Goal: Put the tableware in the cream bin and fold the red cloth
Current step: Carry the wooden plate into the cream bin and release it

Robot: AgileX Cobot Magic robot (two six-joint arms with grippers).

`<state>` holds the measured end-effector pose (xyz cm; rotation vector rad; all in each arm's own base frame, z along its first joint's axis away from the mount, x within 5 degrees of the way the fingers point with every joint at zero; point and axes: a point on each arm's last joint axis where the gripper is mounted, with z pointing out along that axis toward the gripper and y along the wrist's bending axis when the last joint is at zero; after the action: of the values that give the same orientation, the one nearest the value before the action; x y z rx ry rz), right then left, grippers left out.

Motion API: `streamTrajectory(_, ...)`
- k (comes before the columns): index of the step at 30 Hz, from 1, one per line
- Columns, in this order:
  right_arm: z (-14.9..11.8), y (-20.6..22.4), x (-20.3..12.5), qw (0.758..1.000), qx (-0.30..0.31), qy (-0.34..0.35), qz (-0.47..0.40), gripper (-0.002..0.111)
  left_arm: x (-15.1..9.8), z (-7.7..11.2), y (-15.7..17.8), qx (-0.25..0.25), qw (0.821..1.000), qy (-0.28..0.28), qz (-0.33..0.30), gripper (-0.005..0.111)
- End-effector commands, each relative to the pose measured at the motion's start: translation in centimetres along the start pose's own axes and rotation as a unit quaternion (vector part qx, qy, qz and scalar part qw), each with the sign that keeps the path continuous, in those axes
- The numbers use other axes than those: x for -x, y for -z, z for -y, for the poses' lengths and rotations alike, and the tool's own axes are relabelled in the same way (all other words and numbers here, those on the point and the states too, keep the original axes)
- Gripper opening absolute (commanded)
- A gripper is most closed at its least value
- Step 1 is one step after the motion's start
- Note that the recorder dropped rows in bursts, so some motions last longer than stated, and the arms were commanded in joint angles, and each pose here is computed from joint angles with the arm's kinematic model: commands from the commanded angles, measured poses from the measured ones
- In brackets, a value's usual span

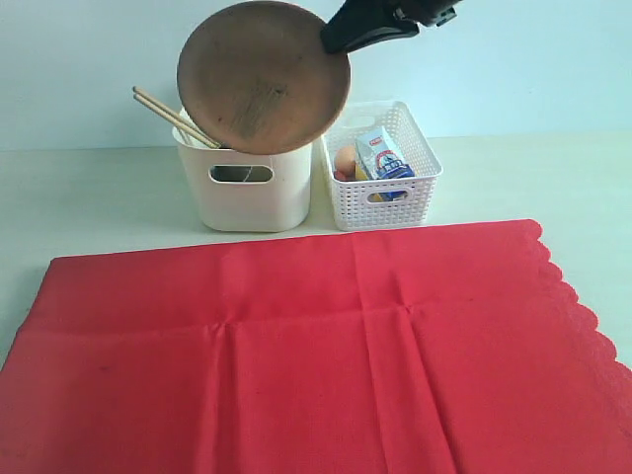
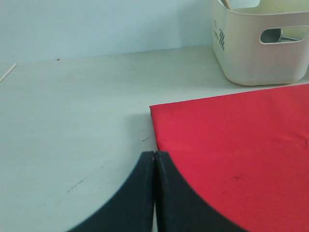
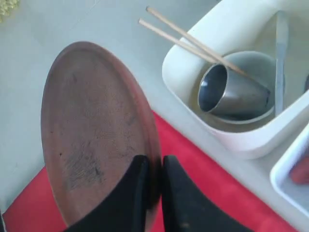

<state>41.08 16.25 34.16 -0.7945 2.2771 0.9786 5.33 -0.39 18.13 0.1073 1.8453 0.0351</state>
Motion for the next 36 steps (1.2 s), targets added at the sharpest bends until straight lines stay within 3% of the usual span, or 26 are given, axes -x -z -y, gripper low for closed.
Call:
streamTrajectory(1, 1.8, -1.0, 1.9, 1.000, -0.015, -0.016, 0.020, 0.000, 0.0, 0.0, 0.0, -0.001, 1.000, -0.002, 0.005, 0.000)
streamTrajectory(7, 4.6, -3.2, 3.6, 0.996, -0.039, -0.035, 0.070, 0.000, 0.0, 0.0, 0.0, -0.001, 1.000, -0.002, 0.005, 0.000)
streamTrajectory(18, 10.1, -8.2, 3.2, 0.981, -0.058, -0.100, 0.153, 0.000, 0.0, 0.0, 0.0, -0.001, 1.000, -0.002, 0.005, 0.000)
streamTrajectory(32, 12.7, -12.1, 0.4, 0.989, -0.040, -0.094, 0.108, 0.000, 0.0, 0.0, 0.0, -0.001, 1.000, -0.002, 0.005, 0.000)
streamTrajectory(36, 12.9, -12.3, -0.1, 0.991, -0.042, -0.088, 0.091, 0.010, 0.0, 0.0, 0.0, -0.001, 1.000, -0.002, 0.005, 0.000)
